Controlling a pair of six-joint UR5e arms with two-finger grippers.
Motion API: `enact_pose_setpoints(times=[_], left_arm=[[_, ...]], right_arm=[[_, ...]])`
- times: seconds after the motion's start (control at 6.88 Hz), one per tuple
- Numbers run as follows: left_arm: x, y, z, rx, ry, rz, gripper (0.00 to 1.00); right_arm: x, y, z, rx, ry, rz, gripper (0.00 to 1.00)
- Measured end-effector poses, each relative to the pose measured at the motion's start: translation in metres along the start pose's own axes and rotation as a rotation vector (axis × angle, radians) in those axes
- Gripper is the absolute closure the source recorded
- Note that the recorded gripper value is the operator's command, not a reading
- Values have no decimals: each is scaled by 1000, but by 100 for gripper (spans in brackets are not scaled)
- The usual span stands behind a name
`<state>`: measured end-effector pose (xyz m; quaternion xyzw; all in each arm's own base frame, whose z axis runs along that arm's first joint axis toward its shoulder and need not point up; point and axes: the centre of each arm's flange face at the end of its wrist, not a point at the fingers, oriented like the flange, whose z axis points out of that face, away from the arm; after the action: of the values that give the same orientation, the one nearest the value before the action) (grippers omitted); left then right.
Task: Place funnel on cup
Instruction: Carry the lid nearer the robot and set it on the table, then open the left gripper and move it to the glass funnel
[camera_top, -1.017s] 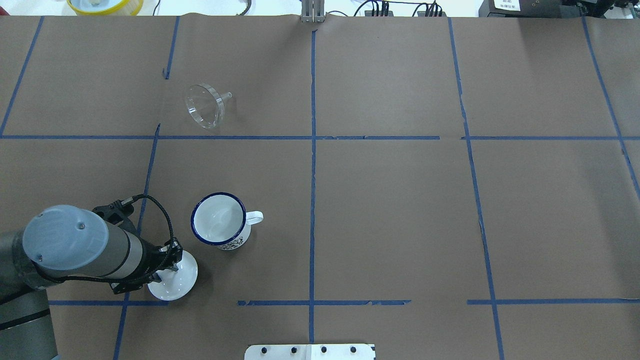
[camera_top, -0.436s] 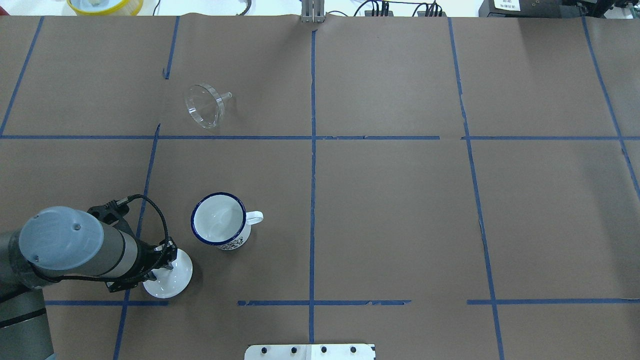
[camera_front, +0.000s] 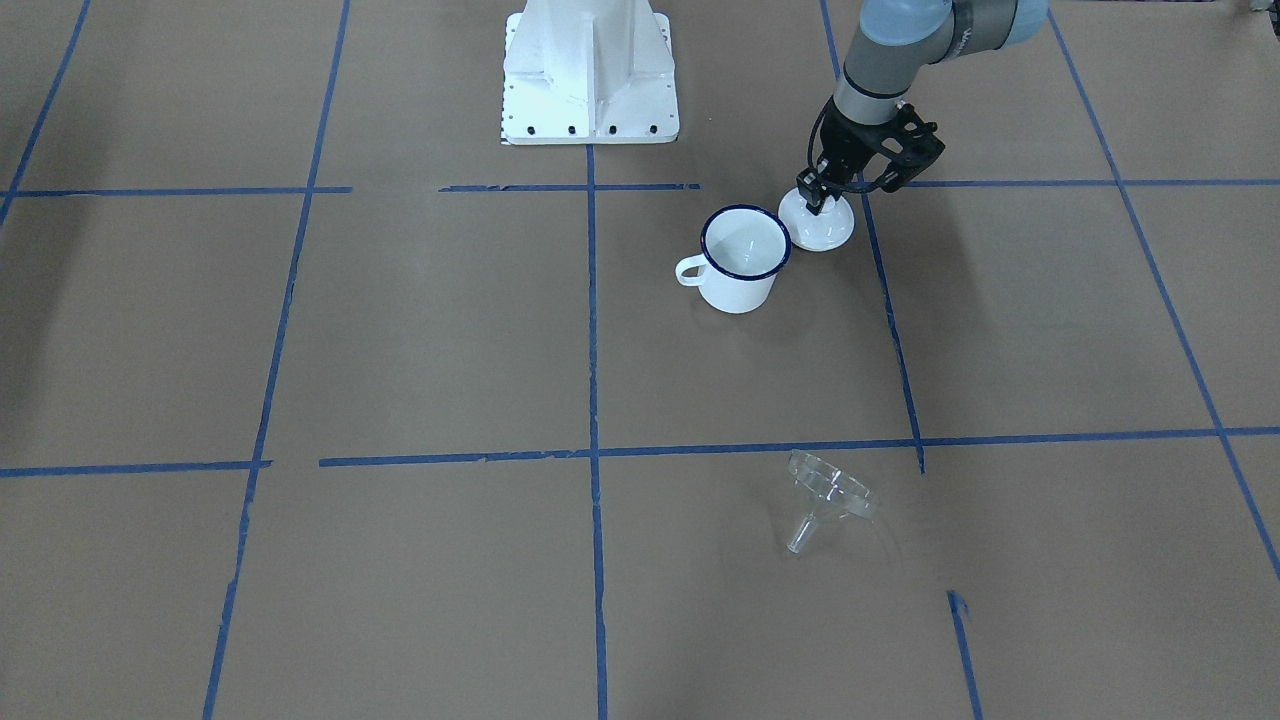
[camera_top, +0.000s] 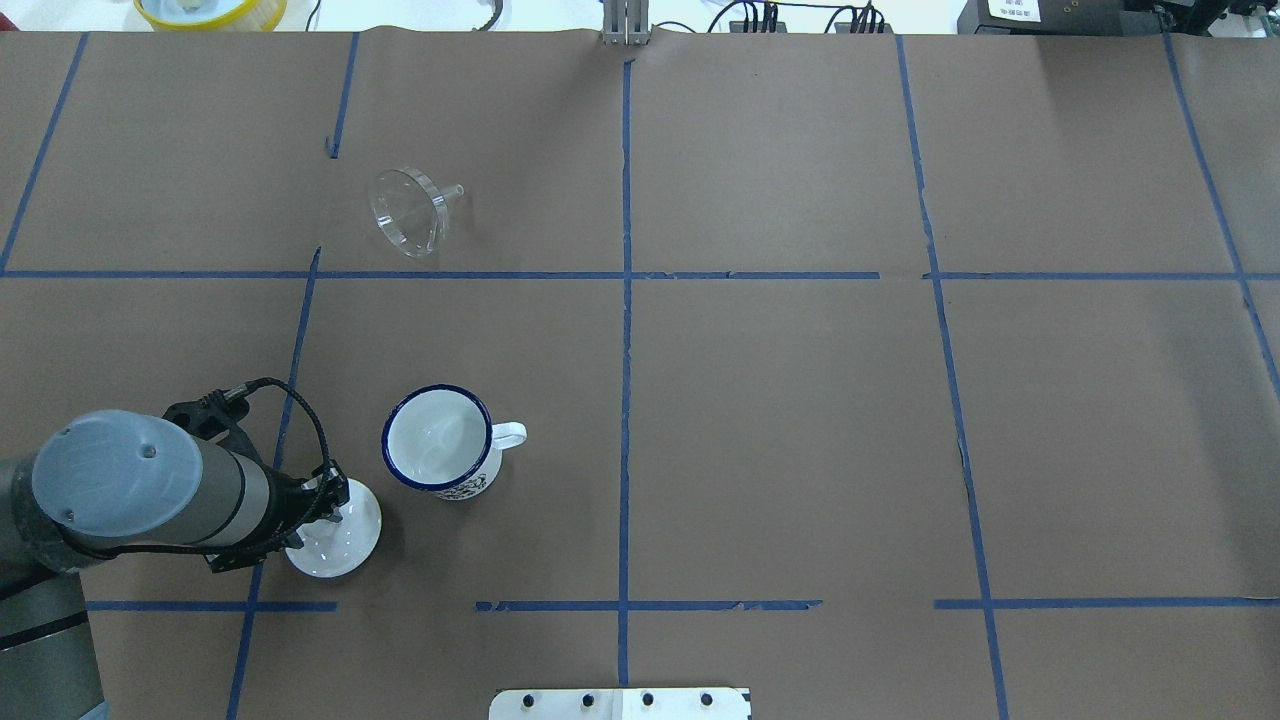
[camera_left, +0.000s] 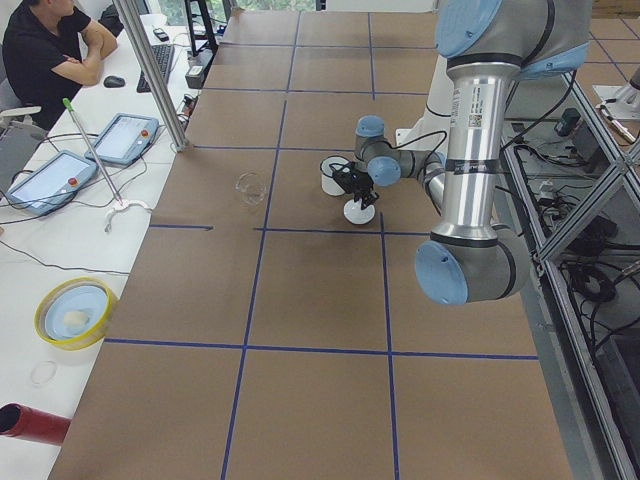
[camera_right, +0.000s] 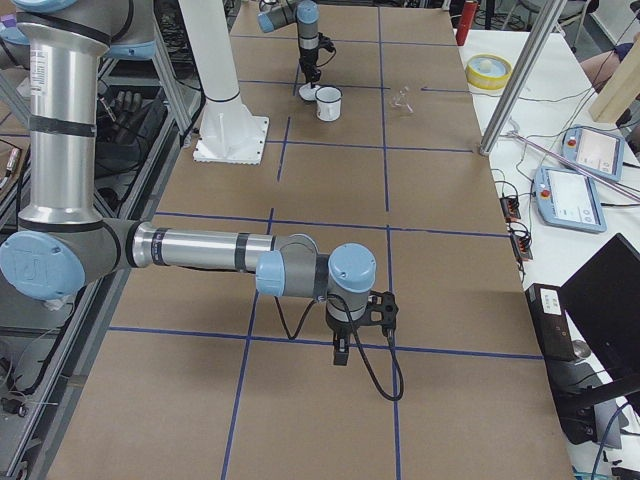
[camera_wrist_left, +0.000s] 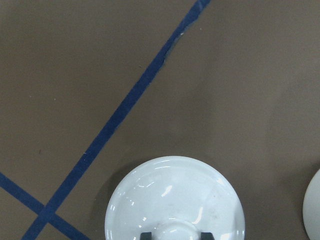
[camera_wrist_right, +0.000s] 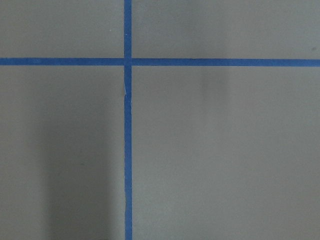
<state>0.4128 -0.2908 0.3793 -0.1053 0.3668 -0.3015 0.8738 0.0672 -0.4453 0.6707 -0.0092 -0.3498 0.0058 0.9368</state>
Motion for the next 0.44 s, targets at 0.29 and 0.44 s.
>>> enact_pose_setpoints(times=[0.29, 0.44], left_arm=[[1, -12, -3, 18, 7, 5, 0], [5, -36, -15, 47, 27, 27, 0]], right_arm=[[0, 0, 0, 0, 0, 0, 0], [0, 0, 0, 0, 0, 0, 0]])
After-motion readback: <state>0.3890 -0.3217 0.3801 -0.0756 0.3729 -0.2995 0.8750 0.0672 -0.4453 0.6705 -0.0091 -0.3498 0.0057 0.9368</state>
